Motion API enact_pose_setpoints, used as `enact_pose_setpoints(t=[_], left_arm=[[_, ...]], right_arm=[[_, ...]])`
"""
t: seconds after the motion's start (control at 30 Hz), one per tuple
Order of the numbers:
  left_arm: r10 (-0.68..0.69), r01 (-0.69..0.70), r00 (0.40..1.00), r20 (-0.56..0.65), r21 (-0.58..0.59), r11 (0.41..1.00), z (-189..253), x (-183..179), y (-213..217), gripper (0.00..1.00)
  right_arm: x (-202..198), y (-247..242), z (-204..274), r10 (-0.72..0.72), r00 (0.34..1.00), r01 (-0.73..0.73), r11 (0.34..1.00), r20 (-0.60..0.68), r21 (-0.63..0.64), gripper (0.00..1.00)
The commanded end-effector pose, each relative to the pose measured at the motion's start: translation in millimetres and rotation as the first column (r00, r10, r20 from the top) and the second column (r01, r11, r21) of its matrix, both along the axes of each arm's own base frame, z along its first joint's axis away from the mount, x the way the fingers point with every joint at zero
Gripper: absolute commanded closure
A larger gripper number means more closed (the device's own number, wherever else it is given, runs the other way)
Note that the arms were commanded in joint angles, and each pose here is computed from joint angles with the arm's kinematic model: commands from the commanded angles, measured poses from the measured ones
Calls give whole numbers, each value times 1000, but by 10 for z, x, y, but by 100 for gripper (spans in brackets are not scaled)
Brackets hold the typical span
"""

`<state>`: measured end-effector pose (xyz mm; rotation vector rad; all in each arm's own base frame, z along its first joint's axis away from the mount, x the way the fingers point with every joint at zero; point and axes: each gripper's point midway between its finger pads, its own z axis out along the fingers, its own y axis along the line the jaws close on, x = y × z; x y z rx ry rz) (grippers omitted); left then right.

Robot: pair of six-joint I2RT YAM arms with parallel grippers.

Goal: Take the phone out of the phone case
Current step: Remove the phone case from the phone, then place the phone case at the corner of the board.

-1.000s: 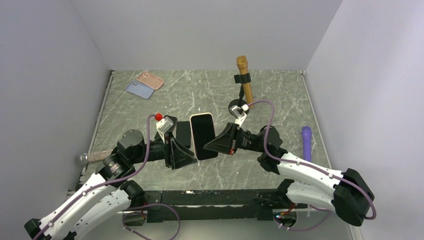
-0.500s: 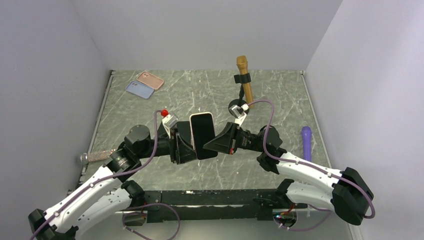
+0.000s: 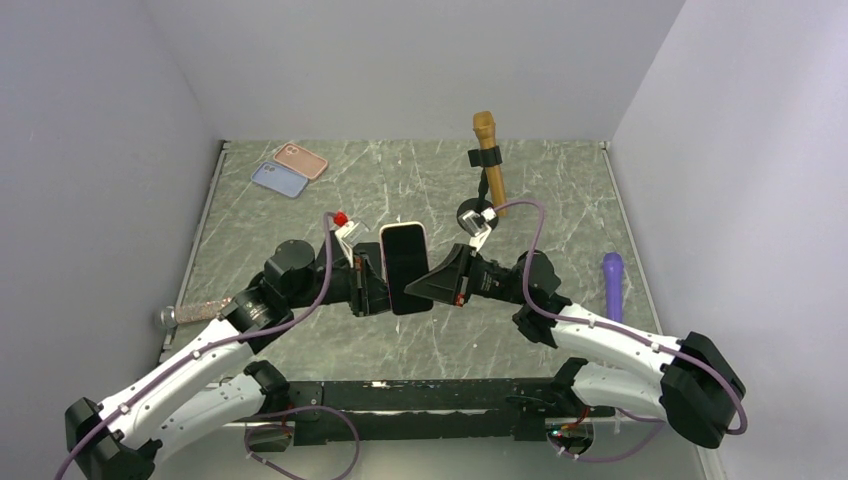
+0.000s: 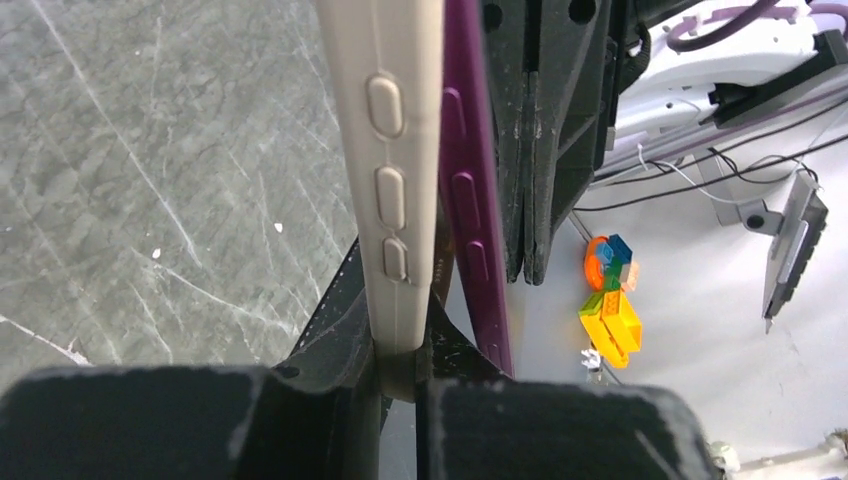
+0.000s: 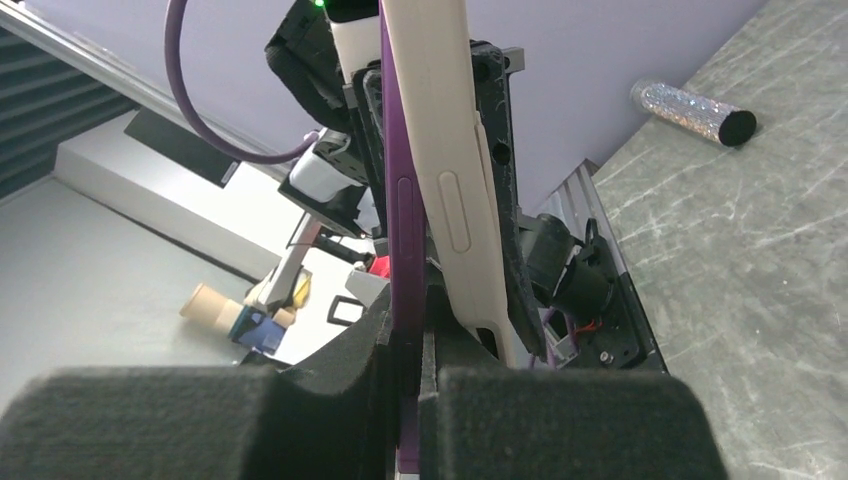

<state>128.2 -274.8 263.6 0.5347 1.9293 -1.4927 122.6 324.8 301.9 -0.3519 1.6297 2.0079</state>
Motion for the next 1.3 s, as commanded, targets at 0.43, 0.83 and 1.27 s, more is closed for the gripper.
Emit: enact_pose_setpoints(t=[0.43,0.83,1.27], left_arm=[[861,-796,506,-40,363,485,-692,597,1554,100],[928,-809,371,44,506,299,-725,1324,2255,100],[924,-812,-1,-383,539,223,-1443,2560,3214,100]], right_arm=[[-61,-61,194,-25,996,22,999,85,40,100],[14,-164,181,-117,987,121,992,107,-28,100],[10,-231,228,-148,982,155,986,121,-57,100]])
